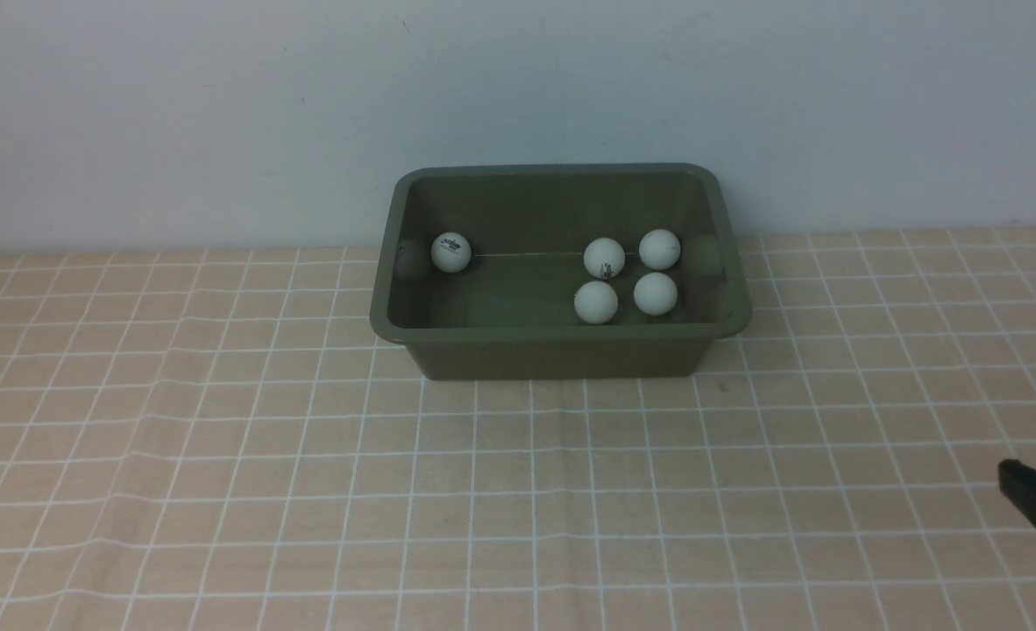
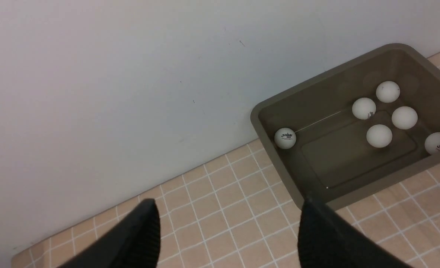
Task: Put the table tennis balls into the box on the light coffee tablecloth.
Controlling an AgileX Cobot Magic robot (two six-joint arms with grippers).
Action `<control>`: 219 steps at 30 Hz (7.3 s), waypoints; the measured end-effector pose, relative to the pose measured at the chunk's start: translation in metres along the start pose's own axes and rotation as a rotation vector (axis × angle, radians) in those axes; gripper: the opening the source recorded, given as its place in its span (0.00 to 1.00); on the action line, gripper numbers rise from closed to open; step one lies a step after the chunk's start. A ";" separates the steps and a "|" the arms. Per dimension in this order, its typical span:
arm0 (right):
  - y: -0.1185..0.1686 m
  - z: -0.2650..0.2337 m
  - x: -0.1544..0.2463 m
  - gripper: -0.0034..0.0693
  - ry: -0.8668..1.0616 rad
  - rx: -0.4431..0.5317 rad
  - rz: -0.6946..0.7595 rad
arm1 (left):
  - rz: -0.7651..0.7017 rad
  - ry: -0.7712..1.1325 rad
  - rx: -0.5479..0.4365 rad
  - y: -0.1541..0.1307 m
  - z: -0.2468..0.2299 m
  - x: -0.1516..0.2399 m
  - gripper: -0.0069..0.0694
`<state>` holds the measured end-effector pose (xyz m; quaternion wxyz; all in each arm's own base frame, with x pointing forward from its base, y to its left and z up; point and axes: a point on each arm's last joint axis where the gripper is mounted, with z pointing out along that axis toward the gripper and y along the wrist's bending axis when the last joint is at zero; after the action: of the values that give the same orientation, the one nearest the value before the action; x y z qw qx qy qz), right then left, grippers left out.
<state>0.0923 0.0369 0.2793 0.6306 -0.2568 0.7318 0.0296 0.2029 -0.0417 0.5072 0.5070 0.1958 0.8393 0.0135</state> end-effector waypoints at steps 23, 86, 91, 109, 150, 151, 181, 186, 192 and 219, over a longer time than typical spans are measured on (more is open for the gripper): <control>0.005 -0.011 0.006 0.60 0.037 -0.039 0.014 | 0.001 0.000 0.000 0.000 0.000 0.000 0.63; 0.020 -0.025 0.107 0.60 0.091 0.282 0.273 | -0.128 -0.062 0.284 -0.025 -0.004 -0.007 0.63; 0.020 -0.025 0.107 0.60 0.091 0.282 0.273 | -0.147 -0.071 0.317 -0.028 -0.005 -0.008 0.63; 0.020 -0.025 0.107 0.60 0.089 0.283 0.273 | -0.126 -0.001 0.323 -0.029 -0.005 -0.002 0.63; 0.020 -0.025 0.107 0.60 0.089 0.283 0.278 | -0.271 -0.025 -0.163 -0.062 0.009 0.287 0.63; 0.020 -0.025 0.107 0.60 0.089 0.283 0.278 | -0.270 -0.038 -0.166 -0.064 0.008 0.293 0.63; 0.020 -0.025 0.107 0.60 0.089 0.283 0.278 | -0.254 -0.112 -0.207 -0.085 0.026 0.362 0.63; 0.020 -0.025 0.107 0.60 0.088 0.284 0.278 | -0.322 -0.149 -0.210 -0.084 0.027 0.361 0.63; 0.020 -0.025 0.107 0.60 0.088 0.284 0.278 | -0.309 -0.148 -0.212 -0.084 0.027 0.361 0.63; 0.020 -0.025 0.107 0.60 0.088 0.284 0.278 | -0.292 -0.146 -0.216 -0.084 0.027 0.361 0.63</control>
<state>0.0537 0.0091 0.1784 0.6178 -0.0631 0.7838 0.0017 0.0515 0.0001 0.1700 0.5810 0.0168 0.8136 0.0155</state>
